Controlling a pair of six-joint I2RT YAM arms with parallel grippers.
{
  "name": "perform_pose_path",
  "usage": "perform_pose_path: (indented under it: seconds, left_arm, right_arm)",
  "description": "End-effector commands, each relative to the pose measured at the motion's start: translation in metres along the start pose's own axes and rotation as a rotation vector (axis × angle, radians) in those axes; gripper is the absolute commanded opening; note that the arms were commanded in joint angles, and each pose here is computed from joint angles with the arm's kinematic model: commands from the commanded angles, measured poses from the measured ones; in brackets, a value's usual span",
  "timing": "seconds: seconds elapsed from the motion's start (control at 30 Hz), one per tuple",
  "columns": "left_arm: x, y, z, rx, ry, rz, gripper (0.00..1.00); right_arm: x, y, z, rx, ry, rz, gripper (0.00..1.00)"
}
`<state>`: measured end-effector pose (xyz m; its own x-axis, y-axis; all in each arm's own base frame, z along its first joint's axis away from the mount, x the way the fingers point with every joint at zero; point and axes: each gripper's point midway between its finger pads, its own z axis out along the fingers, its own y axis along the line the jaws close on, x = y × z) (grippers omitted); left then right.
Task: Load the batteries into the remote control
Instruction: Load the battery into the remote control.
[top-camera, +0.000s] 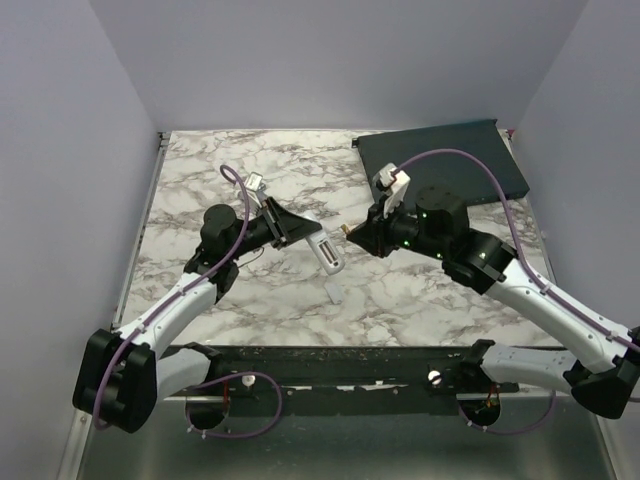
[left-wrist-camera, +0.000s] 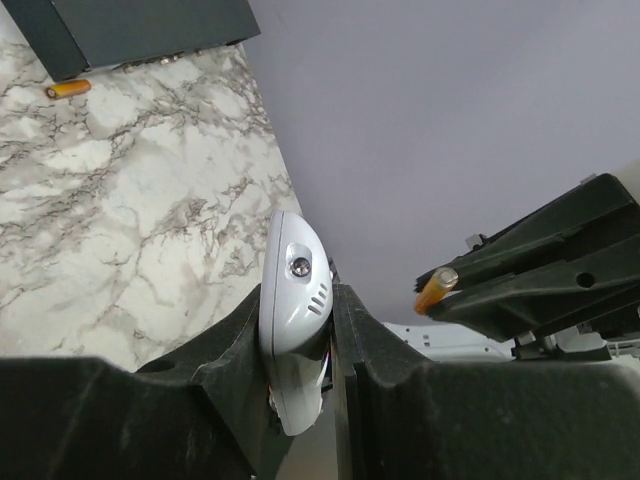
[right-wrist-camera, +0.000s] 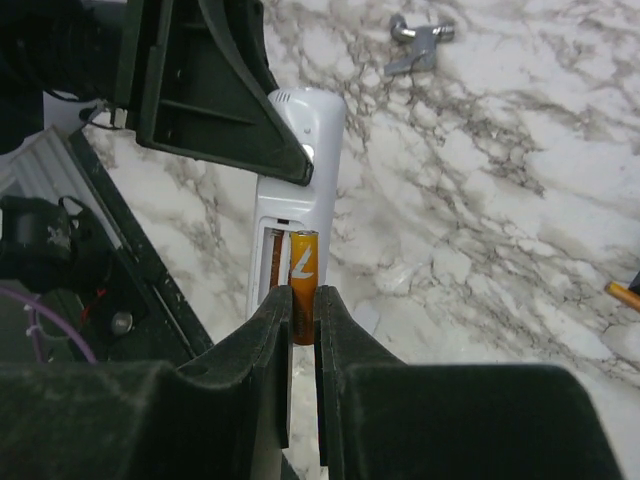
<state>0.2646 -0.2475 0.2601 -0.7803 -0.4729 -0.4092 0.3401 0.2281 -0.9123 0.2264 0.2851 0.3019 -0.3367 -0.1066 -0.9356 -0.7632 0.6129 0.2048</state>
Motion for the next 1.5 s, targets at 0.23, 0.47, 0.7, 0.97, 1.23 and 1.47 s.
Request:
perform_pose_path:
  seconds: [0.23,0.47,0.7,0.97,1.23,1.47]
  left_arm:
    - [-0.011,0.002,0.007,-0.026,-0.108,-0.065,0.0]
    - [-0.009,-0.001,0.015,0.019,-0.113,-0.083,0.0]
    - [-0.005,-0.003,0.018,0.042,-0.101,-0.095,0.0]
    - [-0.001,-0.005,0.022,0.06,-0.082,-0.102,0.0]
    - [0.0,-0.005,0.023,0.066,-0.087,-0.102,0.0]
    - [-0.001,-0.002,0.023,0.051,-0.098,-0.094,0.0]
  right_arm:
    - [0.03,0.006,-0.001,-0.009,0.269,0.054,0.01]
    - [0.037,0.008,0.006,-0.019,0.356,0.067,0.01]
    - [0.044,0.002,0.014,0.015,0.397,0.079,0.01]
    - [0.047,-0.001,0.023,0.031,0.411,0.097,0.01]
    - [0.05,-0.001,0.027,0.034,0.431,0.112,0.01]
    - [0.055,0.0,0.03,0.03,0.453,0.128,0.01]
